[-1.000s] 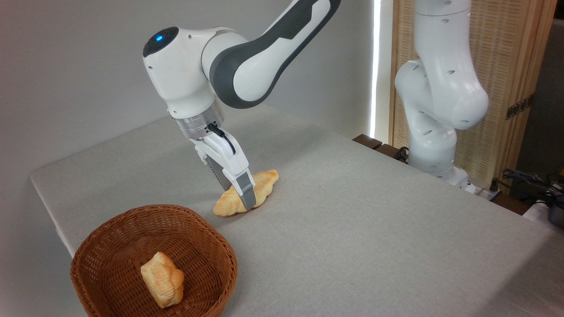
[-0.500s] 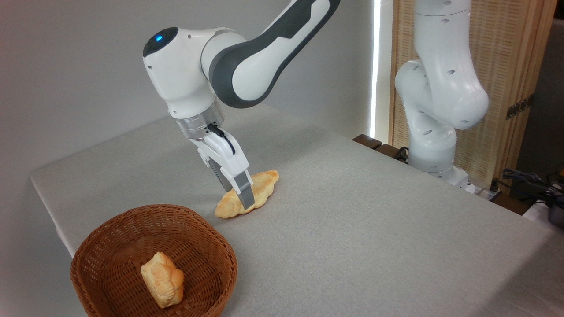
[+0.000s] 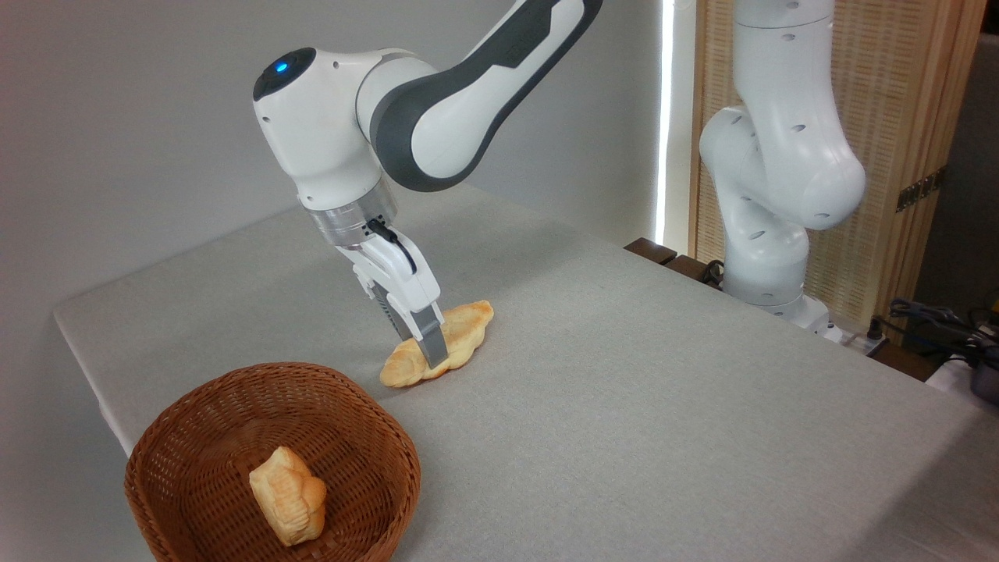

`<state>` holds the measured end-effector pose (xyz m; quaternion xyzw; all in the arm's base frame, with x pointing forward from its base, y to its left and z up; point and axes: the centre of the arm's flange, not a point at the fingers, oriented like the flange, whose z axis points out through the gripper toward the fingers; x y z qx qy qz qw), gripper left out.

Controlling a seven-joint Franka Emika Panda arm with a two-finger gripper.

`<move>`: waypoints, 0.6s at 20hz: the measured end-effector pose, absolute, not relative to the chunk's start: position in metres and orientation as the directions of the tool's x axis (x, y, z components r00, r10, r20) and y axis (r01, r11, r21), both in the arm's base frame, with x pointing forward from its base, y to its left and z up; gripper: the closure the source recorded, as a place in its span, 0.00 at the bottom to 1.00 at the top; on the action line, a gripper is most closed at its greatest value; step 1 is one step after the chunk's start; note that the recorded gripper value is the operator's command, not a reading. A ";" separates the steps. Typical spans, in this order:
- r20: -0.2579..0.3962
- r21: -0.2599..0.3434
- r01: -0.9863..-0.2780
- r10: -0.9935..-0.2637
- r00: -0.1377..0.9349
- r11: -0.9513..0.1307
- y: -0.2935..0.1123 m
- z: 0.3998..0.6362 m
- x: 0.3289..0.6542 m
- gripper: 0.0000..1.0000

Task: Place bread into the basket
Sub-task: 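Lower the gripper onto the croissant and close the fingers around it, then lift the croissant and carry it over the woven basket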

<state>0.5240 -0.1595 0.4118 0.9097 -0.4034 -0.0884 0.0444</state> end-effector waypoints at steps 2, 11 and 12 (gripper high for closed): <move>-0.126 0.153 -0.726 -0.742 0.658 -0.670 -0.159 0.413 0.524 0.67; 0.000 0.086 -0.740 -0.743 0.669 -0.667 -0.120 0.488 0.546 0.66; 0.031 0.081 -0.744 -0.744 0.667 -0.664 -0.112 0.500 0.550 0.66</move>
